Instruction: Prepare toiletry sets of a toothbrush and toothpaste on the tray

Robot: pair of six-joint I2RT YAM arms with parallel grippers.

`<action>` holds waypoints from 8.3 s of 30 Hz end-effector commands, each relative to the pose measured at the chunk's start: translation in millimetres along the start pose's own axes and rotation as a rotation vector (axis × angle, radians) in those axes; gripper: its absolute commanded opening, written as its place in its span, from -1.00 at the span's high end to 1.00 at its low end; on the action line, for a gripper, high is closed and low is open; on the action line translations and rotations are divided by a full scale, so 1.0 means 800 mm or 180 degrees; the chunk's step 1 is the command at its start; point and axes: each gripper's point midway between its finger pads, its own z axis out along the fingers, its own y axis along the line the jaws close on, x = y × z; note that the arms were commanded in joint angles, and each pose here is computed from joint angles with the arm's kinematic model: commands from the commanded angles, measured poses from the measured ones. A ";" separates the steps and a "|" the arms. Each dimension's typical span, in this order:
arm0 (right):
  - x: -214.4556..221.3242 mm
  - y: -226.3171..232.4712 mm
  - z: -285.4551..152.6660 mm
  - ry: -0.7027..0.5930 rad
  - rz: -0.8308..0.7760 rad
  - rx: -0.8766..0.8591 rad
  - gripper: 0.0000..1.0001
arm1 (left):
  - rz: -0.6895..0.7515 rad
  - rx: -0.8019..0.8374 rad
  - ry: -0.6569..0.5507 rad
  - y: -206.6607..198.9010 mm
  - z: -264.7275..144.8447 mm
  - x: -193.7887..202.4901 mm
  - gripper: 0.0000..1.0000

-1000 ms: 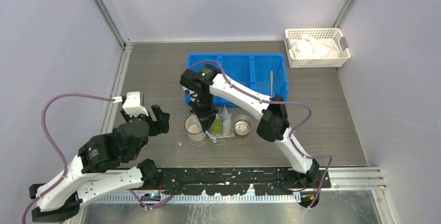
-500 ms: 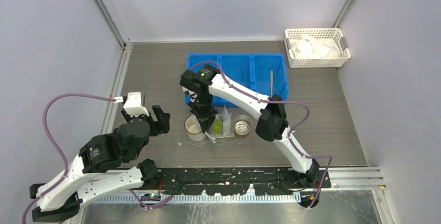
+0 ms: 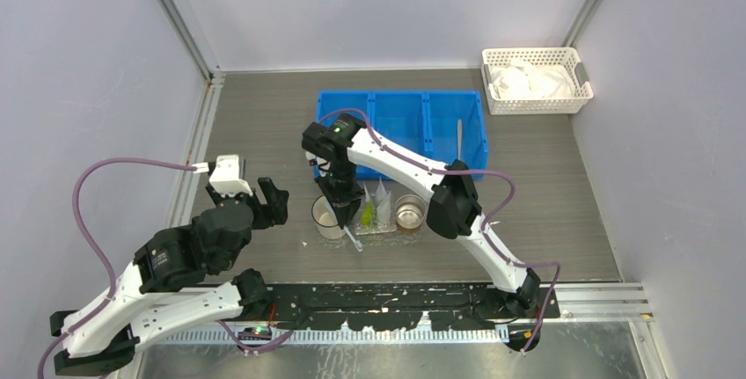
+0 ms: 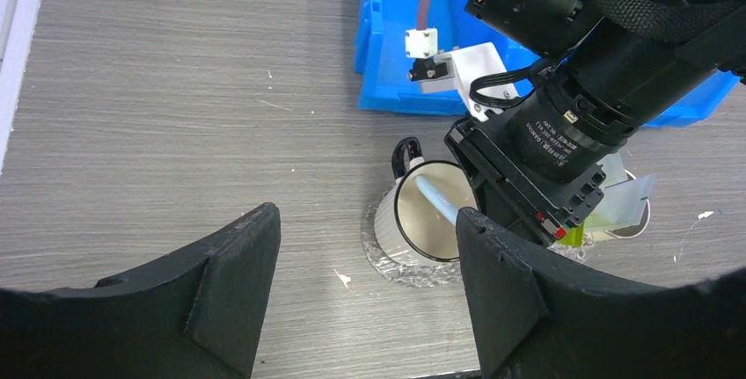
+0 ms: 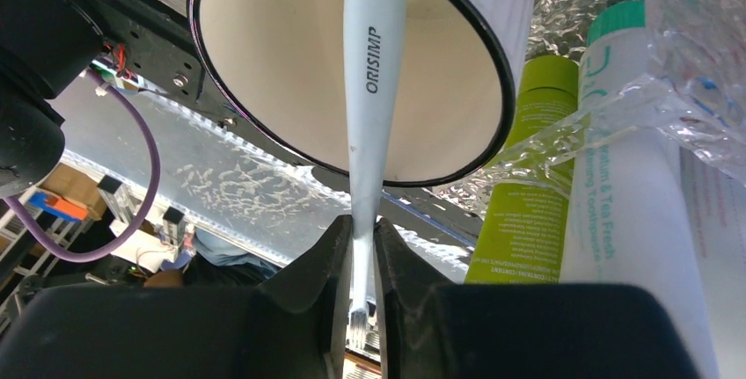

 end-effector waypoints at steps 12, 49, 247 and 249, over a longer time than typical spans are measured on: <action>0.017 0.009 -0.018 0.0075 -0.0030 -0.0042 0.47 | -0.0120 0.0032 -0.0117 -0.005 0.002 -0.010 -0.47; -0.092 -0.401 -0.221 -0.3058 0.1956 0.1492 -0.41 | 0.0720 -0.0125 0.0378 -0.079 0.068 -0.020 -1.00; -0.265 -0.432 -0.153 -0.2791 0.1374 0.1017 0.99 | 0.0421 -0.0757 0.1033 0.017 0.396 -0.017 -0.99; -0.284 -0.430 -0.154 -0.2830 0.1322 0.0956 0.99 | 0.0398 -0.0742 0.1018 0.017 0.404 -0.024 -0.99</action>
